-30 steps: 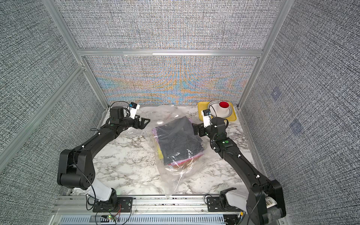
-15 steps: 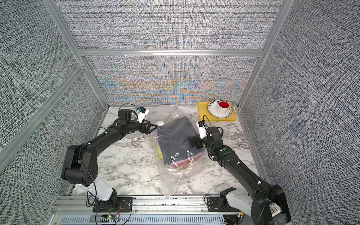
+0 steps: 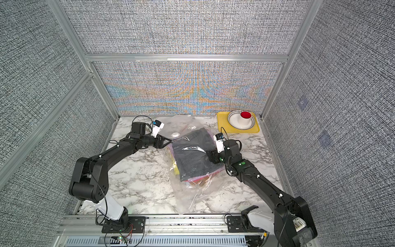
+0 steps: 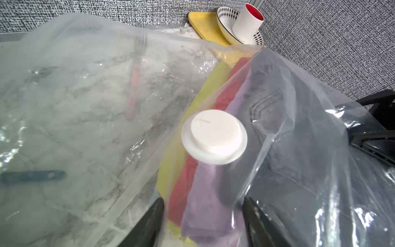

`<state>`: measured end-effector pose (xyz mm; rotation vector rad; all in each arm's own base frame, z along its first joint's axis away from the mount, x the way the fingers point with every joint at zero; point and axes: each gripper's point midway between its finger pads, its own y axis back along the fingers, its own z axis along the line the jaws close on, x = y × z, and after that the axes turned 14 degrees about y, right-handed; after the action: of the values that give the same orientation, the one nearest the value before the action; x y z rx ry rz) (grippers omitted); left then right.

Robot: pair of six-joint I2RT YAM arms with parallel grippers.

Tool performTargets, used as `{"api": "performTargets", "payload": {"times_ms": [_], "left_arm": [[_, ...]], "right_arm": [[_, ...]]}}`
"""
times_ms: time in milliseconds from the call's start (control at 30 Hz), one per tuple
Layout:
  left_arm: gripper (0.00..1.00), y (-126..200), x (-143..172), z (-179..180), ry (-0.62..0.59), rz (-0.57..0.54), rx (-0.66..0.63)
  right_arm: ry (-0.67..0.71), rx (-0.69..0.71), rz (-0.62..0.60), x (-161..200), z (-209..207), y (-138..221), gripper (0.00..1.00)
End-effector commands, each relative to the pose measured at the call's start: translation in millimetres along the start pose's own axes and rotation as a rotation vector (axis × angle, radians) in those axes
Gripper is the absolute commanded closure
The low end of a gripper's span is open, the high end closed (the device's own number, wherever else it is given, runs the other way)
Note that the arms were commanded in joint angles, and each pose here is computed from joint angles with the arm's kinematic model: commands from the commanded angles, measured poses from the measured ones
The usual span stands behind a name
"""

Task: Take the trousers out of the vacuum bag
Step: Adjust the vacuum bag at the center of the board.

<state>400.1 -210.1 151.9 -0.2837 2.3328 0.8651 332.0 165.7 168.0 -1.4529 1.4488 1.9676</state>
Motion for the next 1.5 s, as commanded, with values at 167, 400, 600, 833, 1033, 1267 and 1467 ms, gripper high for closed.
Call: {"api": "performTargets", "payload": {"times_ms": [167,400,600,833,1033,1267,1467], "left_arm": [[0.97,1.9,-2.1,1.6,0.040,0.003,-0.020],[1.00,13.5,-36.2,1.0,0.004,-0.067,-0.098],[1.00,20.5,-75.1,3.2,-0.017,-0.123,-0.173],[1.00,11.0,-113.9,2.2,-0.031,-0.137,-0.162],[1.00,-1.1,-137.1,7.7,-0.046,-0.134,-0.157],[1.00,-8.6,-164.0,12.3,-0.048,-0.146,-0.141],[0.53,4.8,-166.1,12.7,-0.044,-0.165,-0.175]], "right_arm": [[0.006,-0.088,0.097,20.0,21.9,0.5,0.84],[0.089,-0.238,0.108,14.9,76.4,5.4,1.00],[0.168,-0.392,0.075,-1.1,153.0,12.1,1.00],[0.167,-0.532,0.000,-20.3,242.8,7.3,1.00],[0.114,-0.590,-0.003,-33.5,302.2,-16.1,1.00],[0.085,-0.633,-0.058,-62.5,335.2,-22.6,0.95],[0.173,-0.554,-0.072,-71.2,314.9,-10.1,0.61]]}}
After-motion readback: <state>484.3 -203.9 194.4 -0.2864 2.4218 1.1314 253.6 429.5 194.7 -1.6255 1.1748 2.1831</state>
